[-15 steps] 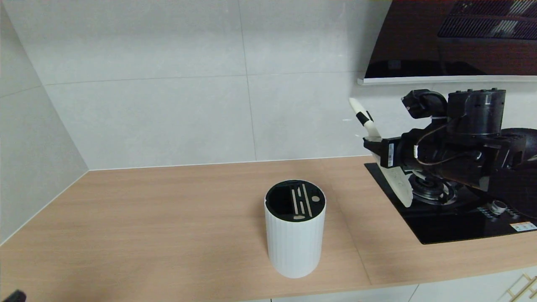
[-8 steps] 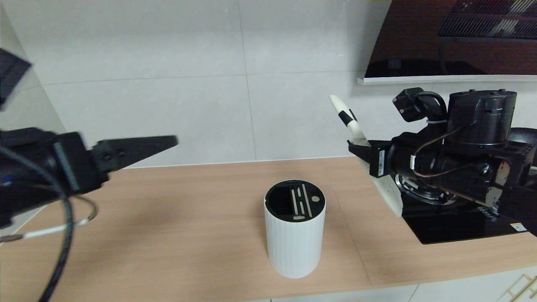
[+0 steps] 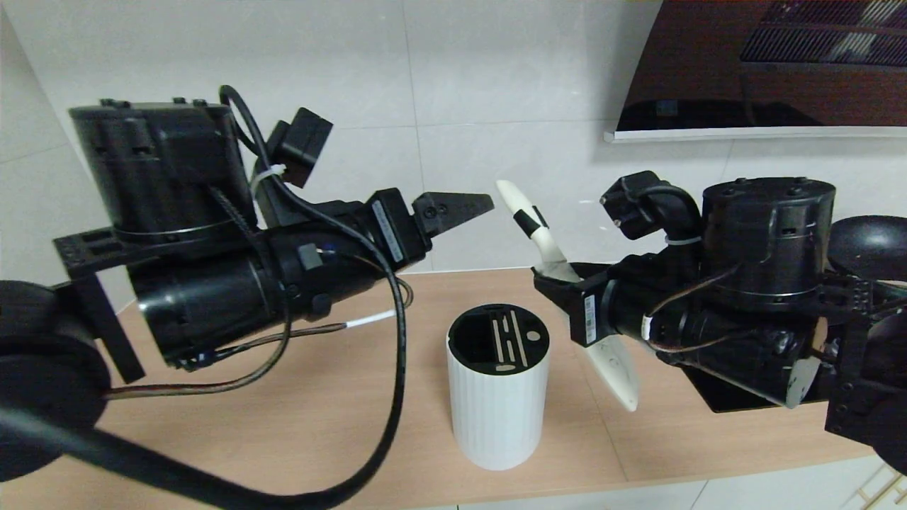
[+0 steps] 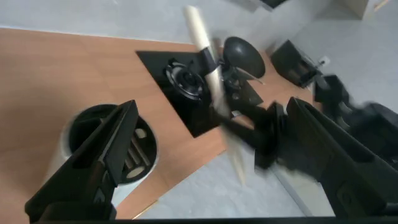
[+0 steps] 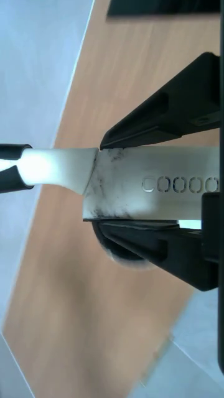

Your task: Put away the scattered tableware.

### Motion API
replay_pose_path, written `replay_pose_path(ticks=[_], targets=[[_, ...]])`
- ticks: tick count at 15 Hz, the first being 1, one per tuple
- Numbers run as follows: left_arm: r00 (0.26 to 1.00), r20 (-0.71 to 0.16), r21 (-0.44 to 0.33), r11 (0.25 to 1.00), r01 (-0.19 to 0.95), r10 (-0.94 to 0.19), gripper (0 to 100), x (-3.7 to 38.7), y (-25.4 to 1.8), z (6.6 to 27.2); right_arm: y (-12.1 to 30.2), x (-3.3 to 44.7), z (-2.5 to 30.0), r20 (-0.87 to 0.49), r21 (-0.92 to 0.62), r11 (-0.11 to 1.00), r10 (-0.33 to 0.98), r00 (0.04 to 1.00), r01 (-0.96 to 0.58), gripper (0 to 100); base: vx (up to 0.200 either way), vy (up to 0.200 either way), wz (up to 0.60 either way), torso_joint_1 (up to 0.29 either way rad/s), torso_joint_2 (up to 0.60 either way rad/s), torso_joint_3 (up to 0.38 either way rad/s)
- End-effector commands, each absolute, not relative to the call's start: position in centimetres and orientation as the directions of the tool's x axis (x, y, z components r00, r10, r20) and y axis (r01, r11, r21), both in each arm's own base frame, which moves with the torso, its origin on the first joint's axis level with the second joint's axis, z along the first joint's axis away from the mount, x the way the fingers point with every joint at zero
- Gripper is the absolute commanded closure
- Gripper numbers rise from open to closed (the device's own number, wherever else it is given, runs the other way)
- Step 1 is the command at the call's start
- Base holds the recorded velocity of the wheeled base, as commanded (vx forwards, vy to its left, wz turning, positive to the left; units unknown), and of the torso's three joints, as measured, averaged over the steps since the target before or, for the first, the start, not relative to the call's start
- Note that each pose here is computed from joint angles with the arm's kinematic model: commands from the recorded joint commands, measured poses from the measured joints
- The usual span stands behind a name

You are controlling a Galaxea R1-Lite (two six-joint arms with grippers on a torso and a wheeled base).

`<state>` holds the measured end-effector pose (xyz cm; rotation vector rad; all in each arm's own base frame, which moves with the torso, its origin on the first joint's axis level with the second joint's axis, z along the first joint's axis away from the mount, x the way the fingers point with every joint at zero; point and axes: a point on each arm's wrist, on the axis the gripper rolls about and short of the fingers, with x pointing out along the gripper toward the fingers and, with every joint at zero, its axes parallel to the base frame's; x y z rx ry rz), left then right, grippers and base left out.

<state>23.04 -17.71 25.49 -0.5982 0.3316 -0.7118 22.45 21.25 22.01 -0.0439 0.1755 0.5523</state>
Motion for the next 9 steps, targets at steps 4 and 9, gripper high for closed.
replay_pose_path(ticks=[4,9], targets=[[0.741,-0.077,-0.609,0.619,0.495,-0.667,0,25.2,-21.3,22.2,23.8,22.1,20.1,-0.234,0.050,0.825,0.557,0.797,-0.562,100,0.000,0.000,0.00,0.000,0.00,0.000],[0.737,-0.093,-0.607,0.625,0.491,-0.670,0,25.2,-21.7,21.6,24.2,21.3,20.5,-0.214,0.080,0.812,0.580,0.786,-0.578,100,0.000,0.000,0.00,0.000,0.00,0.000]])
